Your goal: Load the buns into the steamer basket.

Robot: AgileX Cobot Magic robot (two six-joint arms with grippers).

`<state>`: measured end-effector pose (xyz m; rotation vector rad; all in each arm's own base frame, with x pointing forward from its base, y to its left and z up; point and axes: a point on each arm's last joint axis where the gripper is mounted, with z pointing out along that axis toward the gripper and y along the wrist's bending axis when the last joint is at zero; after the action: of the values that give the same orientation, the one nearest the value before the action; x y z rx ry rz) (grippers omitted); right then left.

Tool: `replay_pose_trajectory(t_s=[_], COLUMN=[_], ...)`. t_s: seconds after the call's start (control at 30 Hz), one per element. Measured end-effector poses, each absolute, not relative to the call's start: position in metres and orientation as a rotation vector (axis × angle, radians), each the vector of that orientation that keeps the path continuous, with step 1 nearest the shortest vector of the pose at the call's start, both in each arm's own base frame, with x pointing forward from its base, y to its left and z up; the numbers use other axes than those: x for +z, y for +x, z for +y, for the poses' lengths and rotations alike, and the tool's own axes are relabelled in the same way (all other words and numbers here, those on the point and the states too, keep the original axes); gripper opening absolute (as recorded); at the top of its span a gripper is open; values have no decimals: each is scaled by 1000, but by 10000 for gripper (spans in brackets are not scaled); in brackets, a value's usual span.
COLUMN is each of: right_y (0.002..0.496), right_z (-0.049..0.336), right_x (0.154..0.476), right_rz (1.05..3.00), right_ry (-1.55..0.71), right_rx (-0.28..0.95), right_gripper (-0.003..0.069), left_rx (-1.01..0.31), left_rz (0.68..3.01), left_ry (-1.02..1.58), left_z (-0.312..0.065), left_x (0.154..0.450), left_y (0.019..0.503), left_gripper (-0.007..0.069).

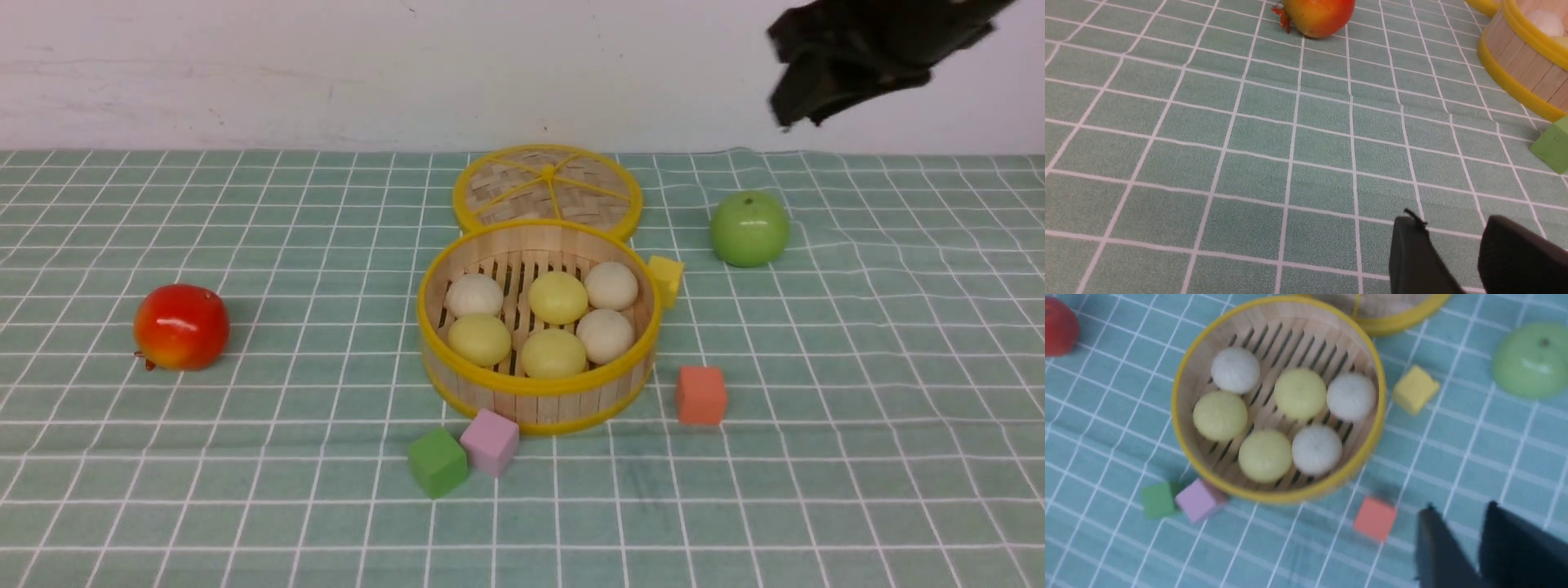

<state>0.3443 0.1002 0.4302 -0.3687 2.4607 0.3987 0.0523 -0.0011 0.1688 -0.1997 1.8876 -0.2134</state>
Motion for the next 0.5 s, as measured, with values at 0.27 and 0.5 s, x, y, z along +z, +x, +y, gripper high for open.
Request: replay_pose_trajectory(t_s=[0.27,0.5], right_y=[254,180], right_z=[79,59], right_x=[427,407], right_rz=[2454,2297], right_ry=[-327,-303], right_rx=[399,361], right_gripper=[-20,-20], left_rx=[-213,-213], left_rz=[1888,1888], left_ry=[-200,-200], left_z=[-1,-1], left_x=[169,169], left_y=[52,52], left_gripper=[238,238])
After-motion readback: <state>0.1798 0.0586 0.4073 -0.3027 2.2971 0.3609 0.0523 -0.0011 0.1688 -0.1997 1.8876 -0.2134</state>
